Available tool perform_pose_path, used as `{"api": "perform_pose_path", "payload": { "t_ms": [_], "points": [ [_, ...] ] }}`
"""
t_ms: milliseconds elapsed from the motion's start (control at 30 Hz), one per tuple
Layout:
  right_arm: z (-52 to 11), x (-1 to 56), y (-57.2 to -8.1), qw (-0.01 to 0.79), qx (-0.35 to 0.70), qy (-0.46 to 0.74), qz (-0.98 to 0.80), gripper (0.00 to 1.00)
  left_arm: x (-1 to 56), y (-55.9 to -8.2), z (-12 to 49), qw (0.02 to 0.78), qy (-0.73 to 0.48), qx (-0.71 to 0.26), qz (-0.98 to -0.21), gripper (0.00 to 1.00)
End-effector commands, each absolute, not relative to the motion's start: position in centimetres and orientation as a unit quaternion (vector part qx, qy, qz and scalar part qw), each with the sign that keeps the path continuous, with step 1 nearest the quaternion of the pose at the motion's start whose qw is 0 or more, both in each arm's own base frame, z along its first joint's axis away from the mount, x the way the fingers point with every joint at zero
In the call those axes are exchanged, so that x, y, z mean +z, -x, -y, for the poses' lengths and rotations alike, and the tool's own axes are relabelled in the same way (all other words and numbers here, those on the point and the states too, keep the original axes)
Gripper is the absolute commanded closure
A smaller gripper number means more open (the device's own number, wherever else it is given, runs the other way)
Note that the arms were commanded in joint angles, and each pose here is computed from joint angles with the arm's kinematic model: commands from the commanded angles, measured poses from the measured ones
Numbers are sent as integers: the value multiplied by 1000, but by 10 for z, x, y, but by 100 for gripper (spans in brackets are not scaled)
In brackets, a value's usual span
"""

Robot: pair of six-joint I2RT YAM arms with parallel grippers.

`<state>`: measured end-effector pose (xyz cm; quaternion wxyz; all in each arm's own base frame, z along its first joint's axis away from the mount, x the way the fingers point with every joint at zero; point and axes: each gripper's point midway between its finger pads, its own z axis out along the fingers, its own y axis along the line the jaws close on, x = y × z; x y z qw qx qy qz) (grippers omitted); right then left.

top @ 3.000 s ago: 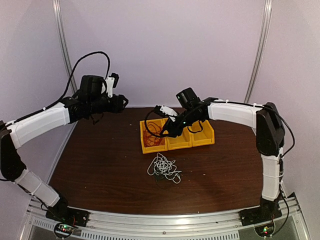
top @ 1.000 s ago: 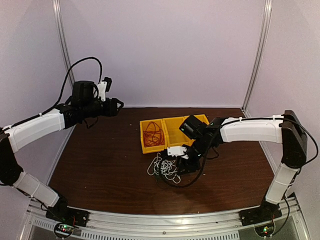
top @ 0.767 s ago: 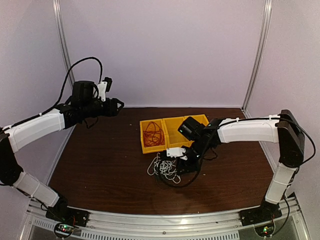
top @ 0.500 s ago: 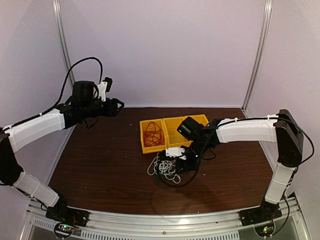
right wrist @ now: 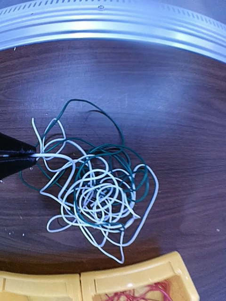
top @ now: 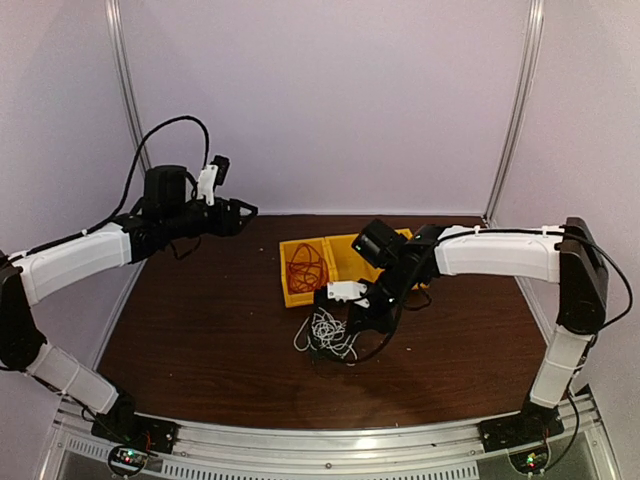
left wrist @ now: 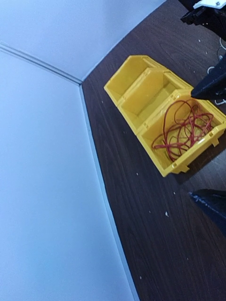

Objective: Untangle the cables
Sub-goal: Pick up one of the twisted cables from the tangled cable pile, then hold the tangled cables at the center of the board.

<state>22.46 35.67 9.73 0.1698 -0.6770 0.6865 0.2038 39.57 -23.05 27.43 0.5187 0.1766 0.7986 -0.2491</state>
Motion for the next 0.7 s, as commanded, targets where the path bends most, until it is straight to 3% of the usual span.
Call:
{"api": "perform_pose_path", "payload": {
  "t_ms": [0,200,233,267,300,467,567,667],
  "points": [
    [-366,188,-220,245,233,676,-654,100,309,-360,264,564,-260,-351,-701,35],
    [-364,268,-219,333,241,657,-632,100,332,-297,307,623,-349,-322,-622,29],
    [-364,279,-219,346,243,653,-629,100,338,-284,312,638,-352,-318,-607,20],
    [-364,288,-219,356,247,649,-625,100,344,-278,310,658,-331,-305,-603,4],
    [-365,297,-219,366,250,646,-621,100,347,-269,310,669,-319,-304,-599,3],
    [-371,322,-216,381,269,644,-606,100,335,-231,307,678,-293,-355,-574,2],
    [-374,333,-216,387,276,644,-599,100,316,-217,338,652,-310,-382,-578,2],
    [-375,337,-217,392,275,643,-598,100,303,-222,363,653,-304,-360,-592,9]
  ]
}}
